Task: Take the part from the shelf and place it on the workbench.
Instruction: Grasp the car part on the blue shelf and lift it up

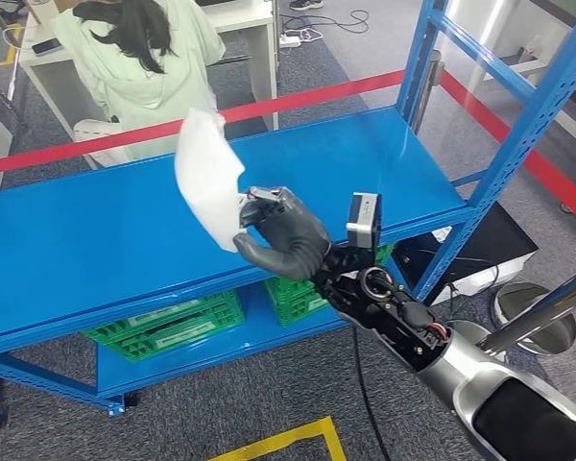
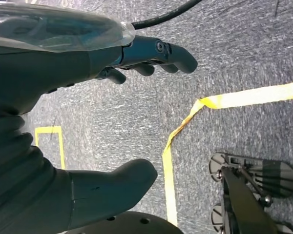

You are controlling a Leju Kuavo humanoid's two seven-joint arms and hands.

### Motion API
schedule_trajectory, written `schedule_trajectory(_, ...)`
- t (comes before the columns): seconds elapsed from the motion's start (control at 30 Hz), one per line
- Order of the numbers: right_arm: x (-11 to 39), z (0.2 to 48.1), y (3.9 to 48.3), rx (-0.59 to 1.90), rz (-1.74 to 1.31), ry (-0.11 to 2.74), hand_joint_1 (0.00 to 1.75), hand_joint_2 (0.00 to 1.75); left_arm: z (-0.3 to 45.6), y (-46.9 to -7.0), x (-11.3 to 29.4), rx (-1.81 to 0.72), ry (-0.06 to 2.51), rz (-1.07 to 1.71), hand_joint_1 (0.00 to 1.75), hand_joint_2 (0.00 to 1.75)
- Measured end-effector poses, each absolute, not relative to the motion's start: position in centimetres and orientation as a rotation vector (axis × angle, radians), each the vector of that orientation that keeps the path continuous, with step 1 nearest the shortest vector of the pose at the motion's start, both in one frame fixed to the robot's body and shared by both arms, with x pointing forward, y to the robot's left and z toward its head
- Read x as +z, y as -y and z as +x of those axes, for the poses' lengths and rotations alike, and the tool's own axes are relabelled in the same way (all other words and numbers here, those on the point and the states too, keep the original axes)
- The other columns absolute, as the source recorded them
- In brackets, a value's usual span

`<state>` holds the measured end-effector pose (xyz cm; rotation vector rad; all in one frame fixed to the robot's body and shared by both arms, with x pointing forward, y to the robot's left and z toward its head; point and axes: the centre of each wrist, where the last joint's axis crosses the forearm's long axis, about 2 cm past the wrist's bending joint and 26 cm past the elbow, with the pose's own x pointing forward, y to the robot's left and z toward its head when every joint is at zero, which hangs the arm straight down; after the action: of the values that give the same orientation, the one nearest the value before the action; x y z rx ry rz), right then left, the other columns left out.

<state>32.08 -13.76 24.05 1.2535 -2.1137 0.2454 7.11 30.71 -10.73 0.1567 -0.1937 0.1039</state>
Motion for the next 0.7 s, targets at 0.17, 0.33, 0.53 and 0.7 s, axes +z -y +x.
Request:
schedule_trajectory(0.17,23.6,31.6,12.9,0.231,1.302,2.094,1.75,1.75,7.1,-30.8,-10.7,0.108,0.199,0.165,0.0,1.75)
schedule_trajectory(0.33,22.3,30.9,12.8,0.205,1.306,2.059,1.75,1.75,7.1,-31.0,-10.7,0.112,0.203,0.177,0.0,1.75)
schedule_trajectory(0.53,21.2,30.2,13.0,0.176,1.3,2.031,1.75,1.75,7.1,-31.1,-10.7,0.13,0.193,0.185,0.0,1.75)
schedule_trajectory(0.7,20.5,29.9,13.2,0.165,1.231,2.044,1.75,1.75,7.0,-31.1,-10.7,0.137,0.169,0.192,0.0,1.75)
